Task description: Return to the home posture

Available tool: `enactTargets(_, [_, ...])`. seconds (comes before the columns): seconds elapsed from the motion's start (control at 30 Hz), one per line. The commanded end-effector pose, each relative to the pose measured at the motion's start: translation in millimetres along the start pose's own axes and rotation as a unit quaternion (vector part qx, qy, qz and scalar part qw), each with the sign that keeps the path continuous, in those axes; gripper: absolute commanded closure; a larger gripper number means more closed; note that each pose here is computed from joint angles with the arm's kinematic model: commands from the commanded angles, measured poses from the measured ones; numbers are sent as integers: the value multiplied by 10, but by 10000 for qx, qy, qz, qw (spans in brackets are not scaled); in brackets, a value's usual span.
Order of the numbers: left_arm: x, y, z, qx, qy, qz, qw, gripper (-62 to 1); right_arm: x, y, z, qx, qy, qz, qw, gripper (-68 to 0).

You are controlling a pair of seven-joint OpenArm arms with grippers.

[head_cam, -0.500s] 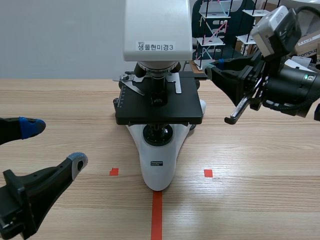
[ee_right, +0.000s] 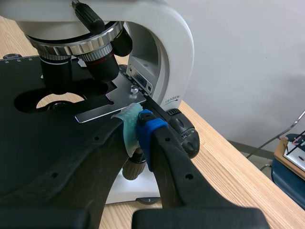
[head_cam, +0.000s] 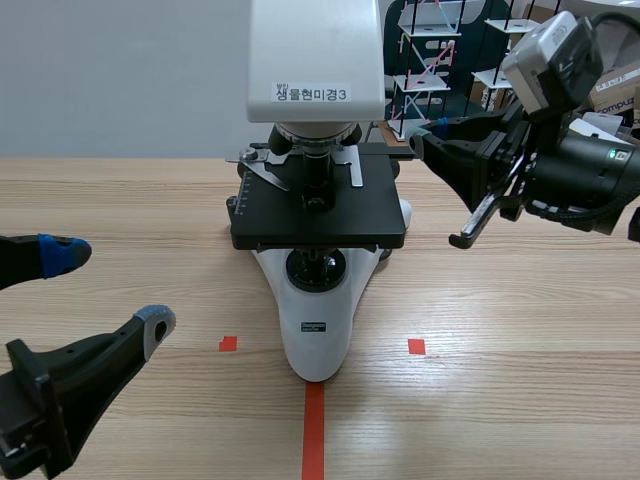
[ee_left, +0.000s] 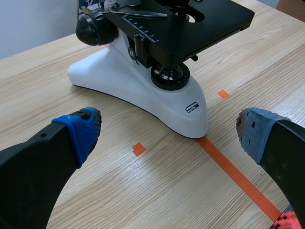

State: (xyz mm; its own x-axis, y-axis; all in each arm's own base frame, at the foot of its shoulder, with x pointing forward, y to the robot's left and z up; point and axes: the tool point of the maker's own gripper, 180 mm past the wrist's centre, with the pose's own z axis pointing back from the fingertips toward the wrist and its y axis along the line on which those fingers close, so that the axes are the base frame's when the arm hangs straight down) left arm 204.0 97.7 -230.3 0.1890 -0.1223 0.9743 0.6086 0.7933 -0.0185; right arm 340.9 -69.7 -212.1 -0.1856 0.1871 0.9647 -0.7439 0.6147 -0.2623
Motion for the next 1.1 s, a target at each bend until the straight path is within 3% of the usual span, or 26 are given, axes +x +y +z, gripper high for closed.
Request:
enactTargets(0.0, [62, -6, 0, 1, -126, 29, 9999, -596, 168, -45, -9, 33, -230, 125, 9997, 0])
enactTargets(0.63, [62, -6, 0, 1, -126, 29, 9999, -596, 165, -38, -4, 35, -236, 114, 9996, -7])
enactTargets(0.73, [62, -6, 0, 1, -126, 29, 9999, -596, 209, 15, 36, 56, -467, 32, 9989, -91])
enactTargets(0.83, [62, -6, 0, 1, -126, 29, 9999, -596, 167, 124, 137, 71, -537, -102, 9985, -266])
enactTargets(0.93, [62, -6, 0, 1, -126, 29, 9999, -596, 69, 177, 292, -219, -534, -212, 9981, -425])
enactTargets(1.07, [62, -6, 0, 1, -126, 29, 9999, -596, -29, 254, 598, -630, -474, -353, 9963, -587])
